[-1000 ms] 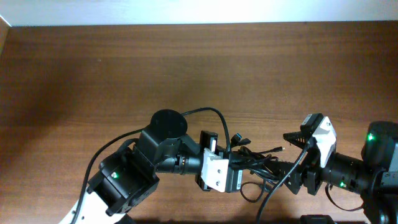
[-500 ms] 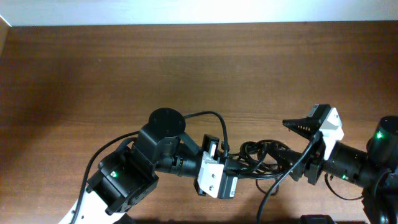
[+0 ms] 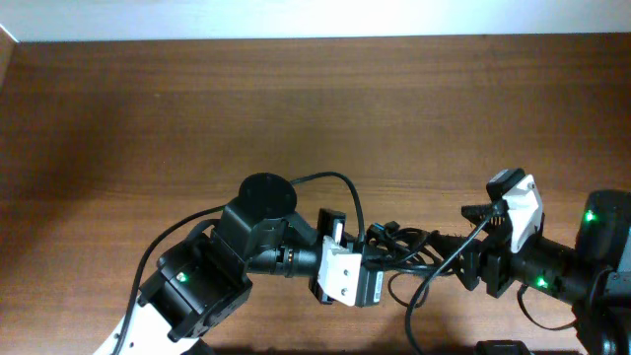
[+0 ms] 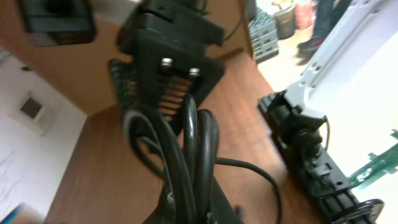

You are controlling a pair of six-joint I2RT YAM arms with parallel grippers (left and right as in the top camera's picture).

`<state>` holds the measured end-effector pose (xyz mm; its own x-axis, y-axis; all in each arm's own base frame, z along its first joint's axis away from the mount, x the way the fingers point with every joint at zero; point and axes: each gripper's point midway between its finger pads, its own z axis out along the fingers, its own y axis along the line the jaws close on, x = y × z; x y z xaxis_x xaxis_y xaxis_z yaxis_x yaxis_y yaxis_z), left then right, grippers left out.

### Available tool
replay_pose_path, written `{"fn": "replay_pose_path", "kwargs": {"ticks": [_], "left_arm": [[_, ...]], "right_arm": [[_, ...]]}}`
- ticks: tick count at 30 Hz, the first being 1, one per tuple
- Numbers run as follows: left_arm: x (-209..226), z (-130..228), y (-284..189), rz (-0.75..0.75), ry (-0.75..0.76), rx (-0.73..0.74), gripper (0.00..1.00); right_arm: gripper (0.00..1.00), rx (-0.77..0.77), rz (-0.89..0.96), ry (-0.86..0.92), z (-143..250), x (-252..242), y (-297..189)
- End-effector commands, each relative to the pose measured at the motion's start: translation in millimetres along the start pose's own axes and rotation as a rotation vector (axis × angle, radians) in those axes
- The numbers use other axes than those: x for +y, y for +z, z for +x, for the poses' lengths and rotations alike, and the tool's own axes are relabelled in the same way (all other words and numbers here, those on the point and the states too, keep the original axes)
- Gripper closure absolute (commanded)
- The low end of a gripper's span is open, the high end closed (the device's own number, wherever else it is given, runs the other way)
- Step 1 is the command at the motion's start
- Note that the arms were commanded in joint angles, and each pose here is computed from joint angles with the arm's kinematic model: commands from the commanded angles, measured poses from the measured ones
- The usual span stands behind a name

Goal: Untangle cables

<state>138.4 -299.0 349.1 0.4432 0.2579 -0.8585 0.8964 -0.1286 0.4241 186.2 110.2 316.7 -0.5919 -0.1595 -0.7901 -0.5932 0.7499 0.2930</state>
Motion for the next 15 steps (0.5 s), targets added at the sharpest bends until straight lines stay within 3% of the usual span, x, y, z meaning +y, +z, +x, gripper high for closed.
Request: {"fn": "replay_pose_path", "kwargs": {"ticks": [1, 9, 15], "left_arm": [[13, 2, -5, -0.083, 0.027, 0.049, 1.00], [11, 12, -5, -0.081, 0.000, 0.091, 1.00], [-5, -1, -4, 0.008, -0.002, 0.014, 1.00]], "right_arm": [[0.28, 0.033, 0.074, -0.011, 6, -11, -3], [0.28, -0.007, 0.077, -0.123, 1, -5, -10], [0.28, -0.077, 0.047, -0.289, -12, 7, -16]]}}
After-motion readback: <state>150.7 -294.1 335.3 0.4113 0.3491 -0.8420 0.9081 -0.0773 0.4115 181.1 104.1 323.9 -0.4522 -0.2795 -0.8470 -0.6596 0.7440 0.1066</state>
